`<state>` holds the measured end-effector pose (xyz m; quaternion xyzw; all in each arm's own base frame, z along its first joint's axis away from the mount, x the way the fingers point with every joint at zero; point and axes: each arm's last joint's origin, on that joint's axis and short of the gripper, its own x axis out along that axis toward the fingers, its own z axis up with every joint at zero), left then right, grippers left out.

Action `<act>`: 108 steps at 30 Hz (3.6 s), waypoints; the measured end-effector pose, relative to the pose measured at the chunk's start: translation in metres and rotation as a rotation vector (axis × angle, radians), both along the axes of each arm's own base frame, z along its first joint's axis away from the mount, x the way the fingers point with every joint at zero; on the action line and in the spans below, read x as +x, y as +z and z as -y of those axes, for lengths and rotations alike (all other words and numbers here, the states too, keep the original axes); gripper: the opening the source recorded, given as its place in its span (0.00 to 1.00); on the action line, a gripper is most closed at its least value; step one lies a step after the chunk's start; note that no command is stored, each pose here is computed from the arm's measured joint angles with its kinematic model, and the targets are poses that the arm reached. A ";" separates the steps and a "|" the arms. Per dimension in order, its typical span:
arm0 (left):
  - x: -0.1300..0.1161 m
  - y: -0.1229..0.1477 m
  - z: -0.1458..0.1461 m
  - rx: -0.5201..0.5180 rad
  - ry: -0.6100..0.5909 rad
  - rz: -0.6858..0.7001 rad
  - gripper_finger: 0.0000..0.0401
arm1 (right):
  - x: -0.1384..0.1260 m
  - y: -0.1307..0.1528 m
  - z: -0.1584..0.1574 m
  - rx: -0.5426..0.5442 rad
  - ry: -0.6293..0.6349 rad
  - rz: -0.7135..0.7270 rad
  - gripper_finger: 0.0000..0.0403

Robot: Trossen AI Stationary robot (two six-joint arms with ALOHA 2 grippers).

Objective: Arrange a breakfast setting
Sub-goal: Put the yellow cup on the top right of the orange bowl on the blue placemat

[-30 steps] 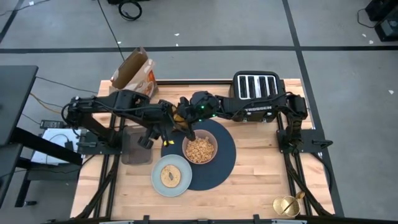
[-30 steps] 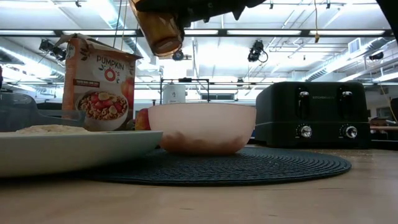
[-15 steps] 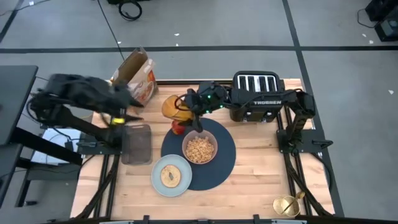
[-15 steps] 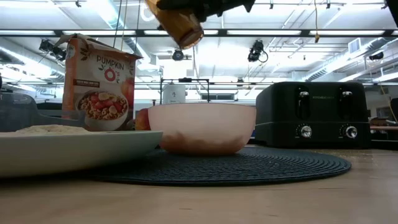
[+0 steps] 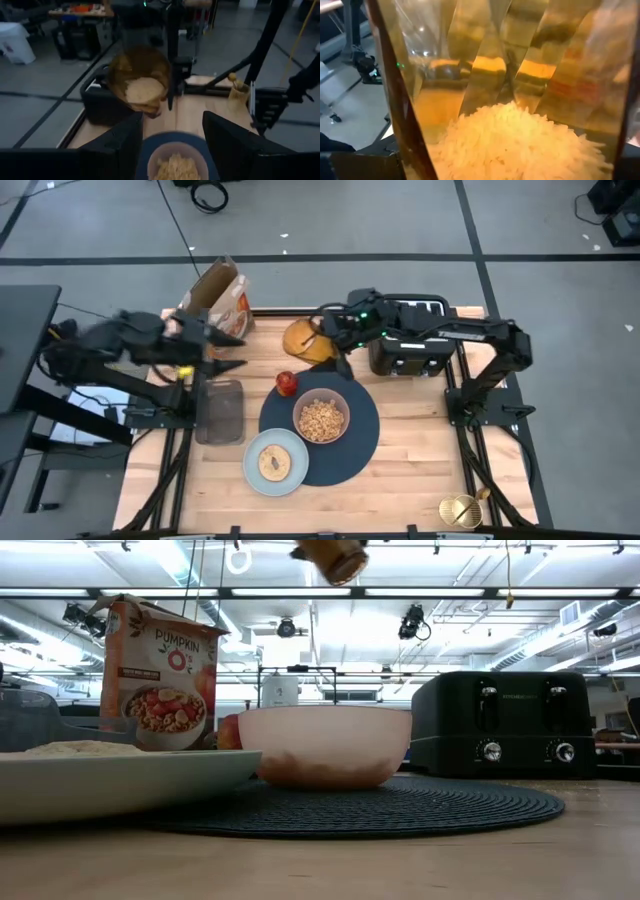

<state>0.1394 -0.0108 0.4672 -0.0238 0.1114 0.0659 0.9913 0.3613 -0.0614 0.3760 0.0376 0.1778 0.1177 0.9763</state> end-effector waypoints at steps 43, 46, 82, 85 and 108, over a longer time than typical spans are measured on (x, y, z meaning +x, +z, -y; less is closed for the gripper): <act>0.151 -0.179 -0.025 -0.098 0.029 -0.051 0.53 | -0.072 -0.192 0.005 -0.183 -0.468 0.229 0.88; 0.138 -0.175 -0.021 -0.116 0.024 -0.103 0.53 | -0.068 -0.198 0.007 -0.180 -0.513 0.257 0.88; 0.112 -0.180 -0.002 -0.144 -0.013 -0.304 0.53 | -0.101 -0.272 -0.061 -0.098 -0.795 0.327 0.88; 0.111 -0.182 0.000 -0.140 -0.021 -0.320 0.53 | -0.100 -0.278 -0.061 -0.126 -0.815 0.306 0.88; 0.109 -0.180 0.025 -0.190 -0.094 -0.307 0.53 | -0.084 -0.280 -0.047 -0.118 -0.858 0.289 0.88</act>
